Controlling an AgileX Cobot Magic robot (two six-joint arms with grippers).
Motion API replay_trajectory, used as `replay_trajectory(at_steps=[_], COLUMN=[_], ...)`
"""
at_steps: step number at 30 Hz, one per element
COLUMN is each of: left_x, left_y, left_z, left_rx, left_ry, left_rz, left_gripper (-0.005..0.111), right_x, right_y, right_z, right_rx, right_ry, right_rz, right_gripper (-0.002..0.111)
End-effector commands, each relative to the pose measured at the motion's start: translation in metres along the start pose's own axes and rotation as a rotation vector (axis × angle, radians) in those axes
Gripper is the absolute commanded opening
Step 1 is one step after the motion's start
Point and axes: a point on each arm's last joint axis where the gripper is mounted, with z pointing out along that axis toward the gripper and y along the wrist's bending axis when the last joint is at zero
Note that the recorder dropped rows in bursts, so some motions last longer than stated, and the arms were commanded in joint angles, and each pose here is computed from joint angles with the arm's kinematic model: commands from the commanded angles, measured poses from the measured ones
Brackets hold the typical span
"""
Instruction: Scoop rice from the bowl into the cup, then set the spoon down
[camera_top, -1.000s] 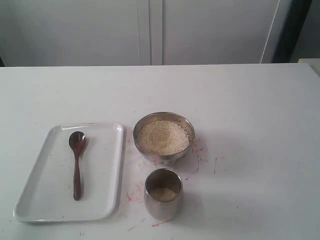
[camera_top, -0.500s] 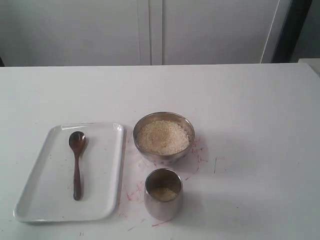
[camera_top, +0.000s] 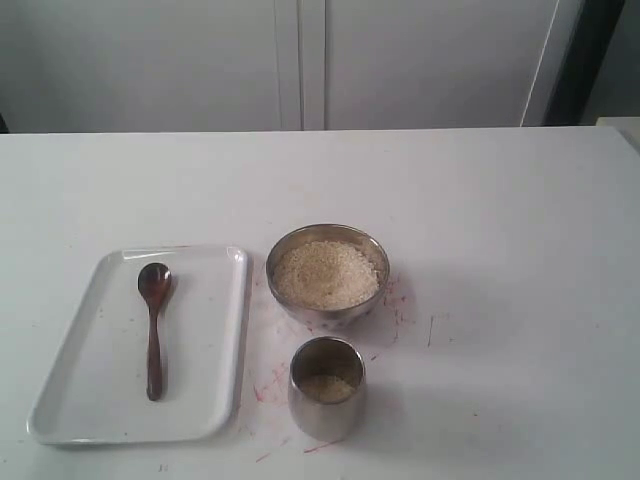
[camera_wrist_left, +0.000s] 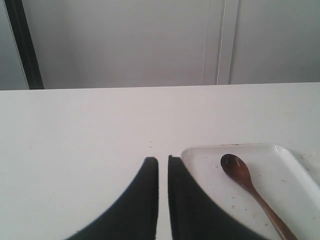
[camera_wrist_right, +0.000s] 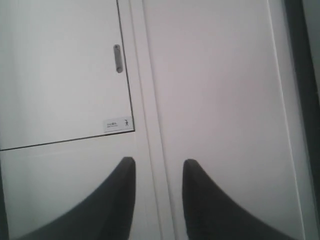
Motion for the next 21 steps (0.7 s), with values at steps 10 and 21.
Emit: replay_trajectory(at_steps=[10, 21], left_x=[-0.003, -0.003], left_y=[-0.001, -0.001], left_z=[0.000, 0.000], left_rx=[0.006, 0.006], left_ry=[-0.011, -0.011], left_rz=[-0.011, -0.011], left_gripper=[0.014, 0.014], right_x=[0.040, 0.064], right_y=[-0.011, -0.016], right_z=[-0.045, -0.052], right_rx=[0.070, 0.062], right_ry=[-0.059, -0.023], right_rz=[-0.051, -0.270], right_gripper=[0.031, 0.031])
